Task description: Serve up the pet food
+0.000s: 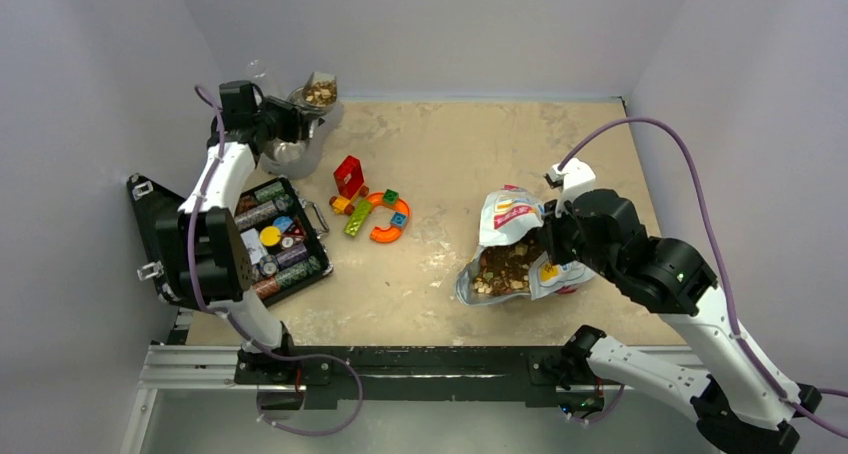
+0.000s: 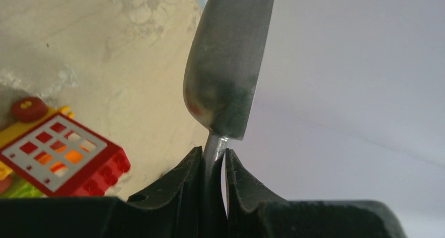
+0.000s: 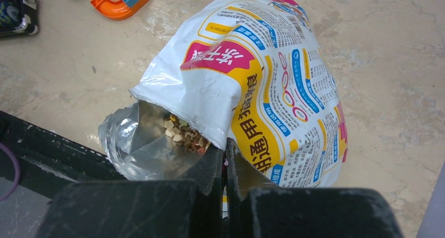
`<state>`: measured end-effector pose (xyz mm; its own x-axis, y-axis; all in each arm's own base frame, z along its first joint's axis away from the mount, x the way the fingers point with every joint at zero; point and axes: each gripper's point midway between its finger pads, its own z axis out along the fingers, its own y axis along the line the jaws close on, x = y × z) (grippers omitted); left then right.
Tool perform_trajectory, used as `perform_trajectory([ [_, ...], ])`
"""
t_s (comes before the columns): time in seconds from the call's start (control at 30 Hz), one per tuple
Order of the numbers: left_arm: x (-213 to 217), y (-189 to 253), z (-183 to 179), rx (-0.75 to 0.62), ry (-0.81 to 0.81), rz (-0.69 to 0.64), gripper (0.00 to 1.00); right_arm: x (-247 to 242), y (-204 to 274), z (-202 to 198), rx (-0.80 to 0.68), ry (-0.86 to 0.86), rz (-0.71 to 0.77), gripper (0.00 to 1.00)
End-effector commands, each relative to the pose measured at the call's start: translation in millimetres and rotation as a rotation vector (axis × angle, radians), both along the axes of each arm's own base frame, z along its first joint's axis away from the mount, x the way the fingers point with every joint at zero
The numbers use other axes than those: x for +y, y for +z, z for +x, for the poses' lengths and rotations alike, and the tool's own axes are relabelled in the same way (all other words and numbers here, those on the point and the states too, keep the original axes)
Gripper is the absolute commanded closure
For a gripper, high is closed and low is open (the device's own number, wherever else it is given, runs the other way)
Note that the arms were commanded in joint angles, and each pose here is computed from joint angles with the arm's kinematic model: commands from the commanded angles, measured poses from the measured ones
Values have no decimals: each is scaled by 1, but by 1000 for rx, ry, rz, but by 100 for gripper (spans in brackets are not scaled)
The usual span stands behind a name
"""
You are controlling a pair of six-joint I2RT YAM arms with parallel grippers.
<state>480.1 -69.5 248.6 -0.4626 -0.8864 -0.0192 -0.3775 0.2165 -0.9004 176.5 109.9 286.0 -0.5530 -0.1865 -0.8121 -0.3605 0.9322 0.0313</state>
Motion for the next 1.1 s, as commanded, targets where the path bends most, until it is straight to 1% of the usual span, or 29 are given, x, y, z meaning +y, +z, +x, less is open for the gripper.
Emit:
perform_trajectory([
  [0.0,19,34,39,-135,11,-41,100,3,44,22,-133,-97,114,100],
  [0.17,29,13,70,-80,32,-82,100,-1,41,25,-125,-137,105,100],
  [0.37,38,-9,92,-30,101,-145,100,-4,46,28,-147,-157,101,100],
  [0.5,45,-30,99,39,162,-192,100,-5,46,30,-151,-160,89,100],
  [0.73,51,-52,110,142,233,-261,100,-6,45,33,-157,-154,57,100],
  [0.93,57,-54,119,185,277,-286,100,-8,43,34,-160,-157,35,100],
  [1.07,54,-59,115,291,293,-310,100,-7,43,36,-162,-153,28,100],
])
